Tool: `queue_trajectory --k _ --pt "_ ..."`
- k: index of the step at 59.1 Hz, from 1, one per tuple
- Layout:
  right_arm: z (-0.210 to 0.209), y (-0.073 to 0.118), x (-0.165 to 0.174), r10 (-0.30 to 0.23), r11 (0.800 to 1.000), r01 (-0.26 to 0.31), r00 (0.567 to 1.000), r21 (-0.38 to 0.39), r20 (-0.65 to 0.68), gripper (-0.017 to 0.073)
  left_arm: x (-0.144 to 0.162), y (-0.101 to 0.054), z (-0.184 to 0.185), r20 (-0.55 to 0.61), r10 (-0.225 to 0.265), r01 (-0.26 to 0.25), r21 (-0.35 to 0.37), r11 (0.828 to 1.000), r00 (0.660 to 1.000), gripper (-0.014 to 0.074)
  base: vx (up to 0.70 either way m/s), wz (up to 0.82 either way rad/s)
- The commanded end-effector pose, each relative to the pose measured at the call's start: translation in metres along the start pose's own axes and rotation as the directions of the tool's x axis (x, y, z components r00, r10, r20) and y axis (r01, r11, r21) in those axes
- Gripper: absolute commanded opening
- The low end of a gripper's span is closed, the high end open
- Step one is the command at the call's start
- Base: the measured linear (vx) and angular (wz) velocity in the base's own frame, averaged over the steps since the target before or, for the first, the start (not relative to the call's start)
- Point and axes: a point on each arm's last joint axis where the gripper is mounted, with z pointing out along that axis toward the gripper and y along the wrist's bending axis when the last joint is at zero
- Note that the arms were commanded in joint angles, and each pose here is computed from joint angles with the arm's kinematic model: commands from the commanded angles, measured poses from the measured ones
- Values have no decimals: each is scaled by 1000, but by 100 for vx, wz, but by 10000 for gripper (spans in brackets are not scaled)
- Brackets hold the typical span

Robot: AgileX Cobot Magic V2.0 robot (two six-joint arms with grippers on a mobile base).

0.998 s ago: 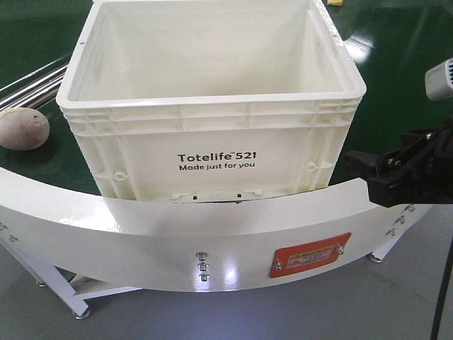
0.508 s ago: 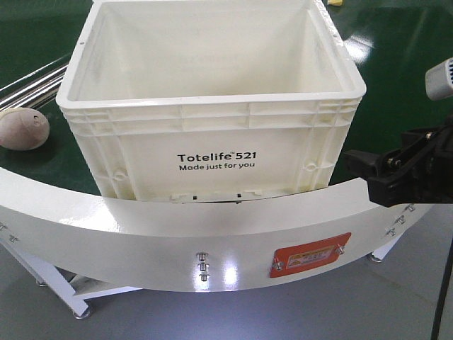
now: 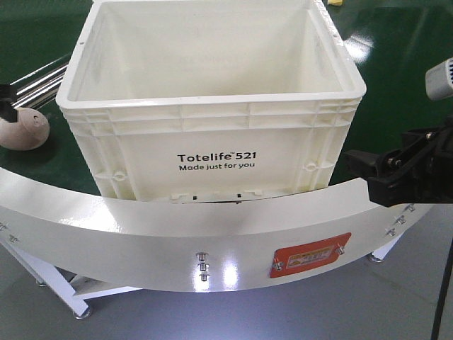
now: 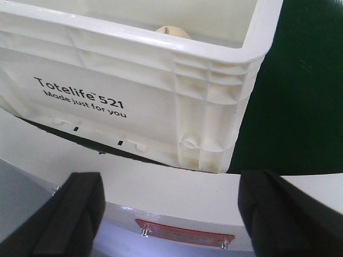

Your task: Place moving items into box and shelve

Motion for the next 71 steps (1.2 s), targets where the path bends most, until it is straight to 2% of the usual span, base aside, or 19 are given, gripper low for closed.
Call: queue_trajectory --k 1,17,28,41,49,55,64,71 --pt "-9 -2 -14 -4 1000 2 994 12 110 557 -22 -2 -11 130 -6 4 18 1000 991 601 0 0" --pt "-9 -2 -14 -4 1000 2 994 12 110 557 -42 2 36 156 -19 16 15 1000 988 601 0 0" --pt "-9 -2 -14 -4 1000 2 994 12 110 557 -38 2 74 80 -34 32 32 999 996 585 0 0" --pt "-9 -2 -14 -4 1000 2 994 12 110 557 -34 3 83 38 -21 20 24 1000 999 434 0 0" --pt "-9 -2 -14 -4 1000 2 994 12 110 557 -38 3 68 77 -12 11 16 1000 997 349 0 0" --pt "-9 -2 -14 -4 1000 2 994 12 110 557 -45 1 47 128 -6 5 12 1000 992 325 0 0" --pt "-9 -2 -14 -4 1000 2 994 12 110 557 -62 -8 -9 245 8 -15 24 1000 970 325 0 0" --pt "-9 -2 -14 -4 1000 2 994 12 110 557 -73 -24 -65 374 27 -47 45 998 927 325 0 0"
